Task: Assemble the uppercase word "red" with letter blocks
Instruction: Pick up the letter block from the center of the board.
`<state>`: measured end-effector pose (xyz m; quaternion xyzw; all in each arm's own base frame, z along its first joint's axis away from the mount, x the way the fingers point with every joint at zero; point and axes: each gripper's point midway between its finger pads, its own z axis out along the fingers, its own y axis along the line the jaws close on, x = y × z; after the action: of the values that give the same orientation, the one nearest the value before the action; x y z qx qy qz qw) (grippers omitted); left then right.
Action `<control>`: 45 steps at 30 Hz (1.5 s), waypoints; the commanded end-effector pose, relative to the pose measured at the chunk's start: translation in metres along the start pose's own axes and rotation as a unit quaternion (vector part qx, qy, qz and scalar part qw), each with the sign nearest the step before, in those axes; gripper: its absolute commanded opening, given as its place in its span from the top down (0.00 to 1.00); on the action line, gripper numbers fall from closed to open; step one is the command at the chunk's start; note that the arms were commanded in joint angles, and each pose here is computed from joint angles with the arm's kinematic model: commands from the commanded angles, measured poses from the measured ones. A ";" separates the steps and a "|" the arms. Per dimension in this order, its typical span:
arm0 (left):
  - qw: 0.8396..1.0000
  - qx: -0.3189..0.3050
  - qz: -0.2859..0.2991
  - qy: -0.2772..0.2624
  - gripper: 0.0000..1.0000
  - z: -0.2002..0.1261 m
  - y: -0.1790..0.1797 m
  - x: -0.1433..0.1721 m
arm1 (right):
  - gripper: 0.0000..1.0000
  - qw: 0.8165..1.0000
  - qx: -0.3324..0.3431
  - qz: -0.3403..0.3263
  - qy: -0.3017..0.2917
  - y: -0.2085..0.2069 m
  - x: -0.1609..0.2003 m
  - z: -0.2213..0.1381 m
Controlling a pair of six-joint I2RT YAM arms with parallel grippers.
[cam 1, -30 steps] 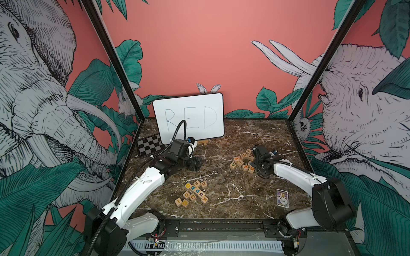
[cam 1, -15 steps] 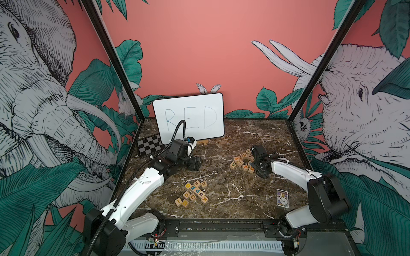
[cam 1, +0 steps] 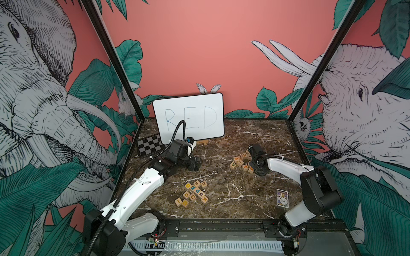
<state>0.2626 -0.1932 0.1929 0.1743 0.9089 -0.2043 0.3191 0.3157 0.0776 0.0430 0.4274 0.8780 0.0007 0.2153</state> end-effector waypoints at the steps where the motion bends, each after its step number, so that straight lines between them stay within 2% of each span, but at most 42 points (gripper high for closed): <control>1: 1.000 -0.002 0.002 -0.009 0.29 -0.004 0.001 0.000 | 0.52 0.997 0.016 0.071 -0.012 -0.003 -0.004 0.006; 30: 1.000 -0.006 0.005 -0.014 0.29 -0.004 0.003 -0.001 | 0.68 0.998 0.019 0.048 -0.021 -0.013 -0.003 0.014; 31: 1.000 -0.006 0.005 -0.014 0.29 -0.004 0.003 -0.001 | 0.70 0.998 0.002 0.049 -0.026 -0.010 -0.007 0.007; 35: 1.000 -0.007 0.005 -0.013 0.29 -0.004 0.003 -0.001 | 0.77 0.999 -0.027 0.008 -0.038 -0.009 -0.012 0.005; 40: 1.000 -0.010 0.007 -0.013 0.29 -0.004 0.004 -0.001 | 0.77 0.993 -0.053 -0.083 -0.063 -0.012 -0.017 -0.001; 45: 1.000 -0.014 0.008 -0.014 0.29 -0.005 0.006 -0.001 | 0.77 0.972 -0.090 -0.196 -0.088 -0.011 -0.021 -0.020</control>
<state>0.2643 -0.1906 0.1922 0.1715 0.9092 -0.1970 0.3242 0.3041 0.0593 0.0501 0.2983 0.9098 0.0073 0.2886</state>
